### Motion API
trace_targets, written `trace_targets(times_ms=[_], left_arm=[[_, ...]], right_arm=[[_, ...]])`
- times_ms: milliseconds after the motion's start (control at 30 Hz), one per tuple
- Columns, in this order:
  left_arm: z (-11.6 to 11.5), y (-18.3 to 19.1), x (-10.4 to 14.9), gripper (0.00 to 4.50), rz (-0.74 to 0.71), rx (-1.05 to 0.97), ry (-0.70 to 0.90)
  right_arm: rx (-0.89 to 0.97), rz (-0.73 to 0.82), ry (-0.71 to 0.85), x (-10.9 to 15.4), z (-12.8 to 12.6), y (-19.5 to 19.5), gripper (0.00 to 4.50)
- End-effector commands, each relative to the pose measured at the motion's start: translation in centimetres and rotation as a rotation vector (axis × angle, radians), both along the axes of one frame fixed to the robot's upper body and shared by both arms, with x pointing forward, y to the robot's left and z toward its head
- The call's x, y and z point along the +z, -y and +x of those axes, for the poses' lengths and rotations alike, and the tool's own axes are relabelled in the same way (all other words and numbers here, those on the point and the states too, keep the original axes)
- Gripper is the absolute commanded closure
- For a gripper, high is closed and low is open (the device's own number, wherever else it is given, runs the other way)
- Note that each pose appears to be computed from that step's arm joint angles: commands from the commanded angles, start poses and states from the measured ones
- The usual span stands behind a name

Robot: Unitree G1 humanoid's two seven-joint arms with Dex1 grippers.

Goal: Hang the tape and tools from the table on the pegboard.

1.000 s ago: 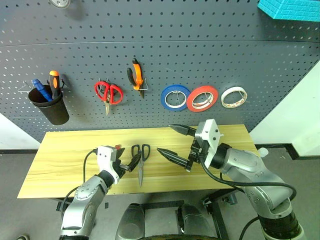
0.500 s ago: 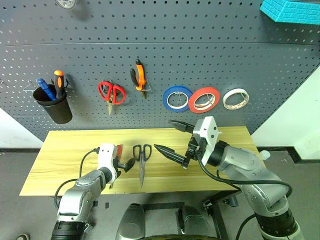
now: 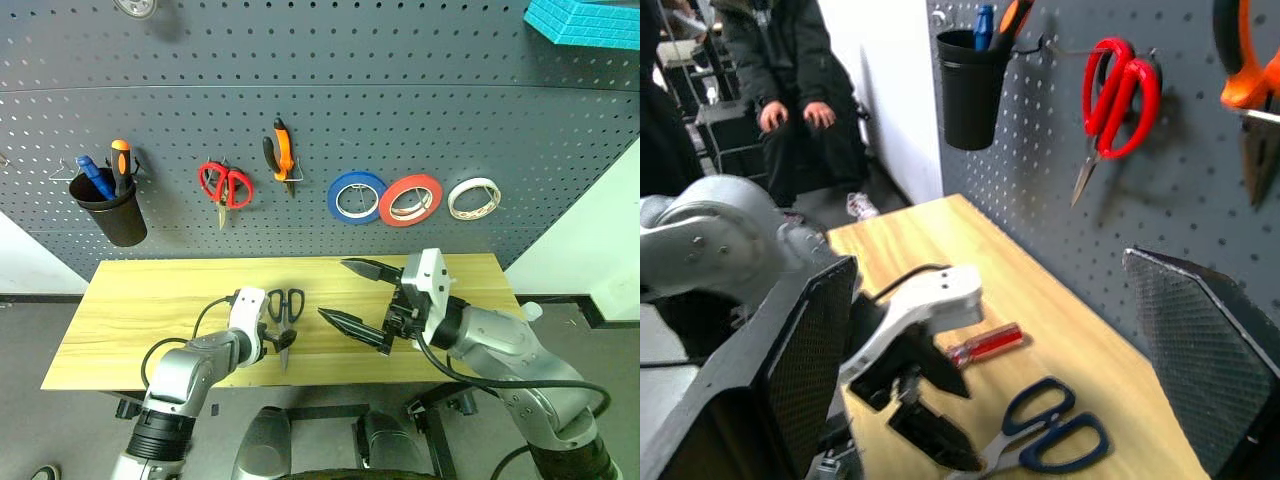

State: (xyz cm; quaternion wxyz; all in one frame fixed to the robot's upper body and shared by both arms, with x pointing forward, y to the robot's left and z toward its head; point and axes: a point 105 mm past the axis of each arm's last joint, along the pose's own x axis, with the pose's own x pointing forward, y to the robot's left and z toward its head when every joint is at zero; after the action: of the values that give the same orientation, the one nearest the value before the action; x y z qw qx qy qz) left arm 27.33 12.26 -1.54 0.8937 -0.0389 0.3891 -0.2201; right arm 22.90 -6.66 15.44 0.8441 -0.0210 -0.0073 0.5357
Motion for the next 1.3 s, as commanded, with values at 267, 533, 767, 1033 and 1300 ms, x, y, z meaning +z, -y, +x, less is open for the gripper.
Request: trace_targets(times_ms=[267,533,767,1033,1300], left_arm=[[1.8,-0.6,0.7,0.0,0.112,0.031,0.085],[2.2,-0.2,0.2,0.0,0.139,0.051,0.083],[2.8,0.3,-0.2,0.0,0.131,0.065,0.079],[2.9,1.4,-0.7,0.0,0.137,0.085,0.074],[3.3,0.7,-0.9,0.0,0.179,0.154,0.087]], right_arm=[[-0.041,-0.078,0.034,-2.0,-0.5,2.5,0.04],[-0.12,-0.119,0.047,-3.2,0.6,3.5,0.04],[-0.13,-0.117,0.011,-4.3,0.5,4.3,0.04],[-0.134,-0.103,0.027,-3.9,0.7,3.7,0.04],[-0.147,-0.107,0.028,-3.9,0.6,3.6,0.04]])
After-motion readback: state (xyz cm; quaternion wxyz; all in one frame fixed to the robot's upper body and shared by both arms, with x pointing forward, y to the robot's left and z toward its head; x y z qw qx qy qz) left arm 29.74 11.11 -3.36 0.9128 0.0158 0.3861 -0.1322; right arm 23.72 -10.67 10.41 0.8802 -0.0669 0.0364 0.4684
